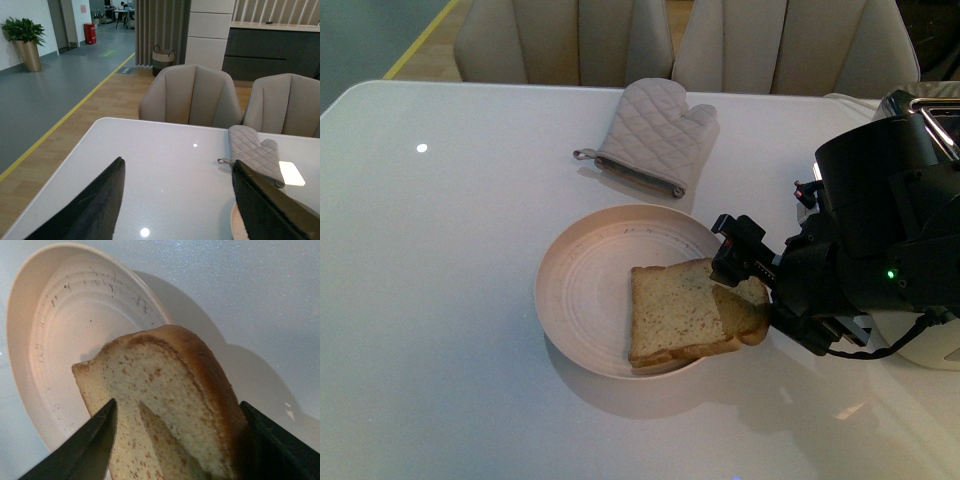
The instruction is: Put bread into toaster
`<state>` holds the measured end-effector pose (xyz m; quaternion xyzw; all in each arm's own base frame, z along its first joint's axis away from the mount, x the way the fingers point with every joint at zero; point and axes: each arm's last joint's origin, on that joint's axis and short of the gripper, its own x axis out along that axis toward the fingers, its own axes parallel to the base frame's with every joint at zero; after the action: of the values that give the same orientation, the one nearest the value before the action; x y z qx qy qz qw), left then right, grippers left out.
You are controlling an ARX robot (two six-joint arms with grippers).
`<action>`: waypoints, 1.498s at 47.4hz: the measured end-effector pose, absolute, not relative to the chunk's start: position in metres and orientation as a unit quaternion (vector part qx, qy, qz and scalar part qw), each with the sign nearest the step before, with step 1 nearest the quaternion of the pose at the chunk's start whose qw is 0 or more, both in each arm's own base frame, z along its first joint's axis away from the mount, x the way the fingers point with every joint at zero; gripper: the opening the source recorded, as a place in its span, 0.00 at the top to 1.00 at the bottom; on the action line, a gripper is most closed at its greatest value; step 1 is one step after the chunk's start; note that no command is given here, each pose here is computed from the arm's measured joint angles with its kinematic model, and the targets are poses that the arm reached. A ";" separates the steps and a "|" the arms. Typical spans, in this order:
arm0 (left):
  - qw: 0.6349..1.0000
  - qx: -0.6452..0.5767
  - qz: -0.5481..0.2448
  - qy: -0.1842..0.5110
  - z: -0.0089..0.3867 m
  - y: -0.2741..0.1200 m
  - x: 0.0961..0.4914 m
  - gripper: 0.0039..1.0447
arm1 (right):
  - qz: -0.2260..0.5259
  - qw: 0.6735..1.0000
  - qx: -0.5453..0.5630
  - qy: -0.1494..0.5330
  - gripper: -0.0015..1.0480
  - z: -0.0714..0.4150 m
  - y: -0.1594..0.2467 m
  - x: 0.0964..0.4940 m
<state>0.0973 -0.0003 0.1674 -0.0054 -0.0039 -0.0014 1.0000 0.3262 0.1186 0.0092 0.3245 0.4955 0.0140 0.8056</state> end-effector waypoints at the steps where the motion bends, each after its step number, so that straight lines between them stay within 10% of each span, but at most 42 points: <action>1: 1.000 -0.005 -0.002 -0.004 0.167 0.000 0.097 0.33 | 0.013 0.806 0.324 0.495 0.35 0.009 0.119 0.326; 11: 1.000 -0.005 -0.001 -0.004 0.167 0.000 0.097 0.05 | 0.014 0.808 0.333 0.486 0.65 0.014 0.119 0.327; 22: 1.000 -0.004 -0.002 -0.004 0.167 0.000 0.097 0.06 | 0.035 0.817 0.347 0.459 0.96 0.041 0.117 0.328; 51: 1.000 -0.004 -0.002 -0.004 0.167 0.000 0.097 0.06 | 0.001 0.978 0.126 0.167 0.97 0.295 0.044 0.312; 71: 1.000 -0.004 -0.002 -0.004 0.167 0.000 0.097 0.06 | -0.058 0.975 -0.027 0.215 0.97 0.299 0.005 0.300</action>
<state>0.0973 -0.0003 0.1674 -0.0043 -0.0039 -0.0015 1.0000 0.3000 0.0046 0.2987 -0.0267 0.2152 -0.0576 0.9745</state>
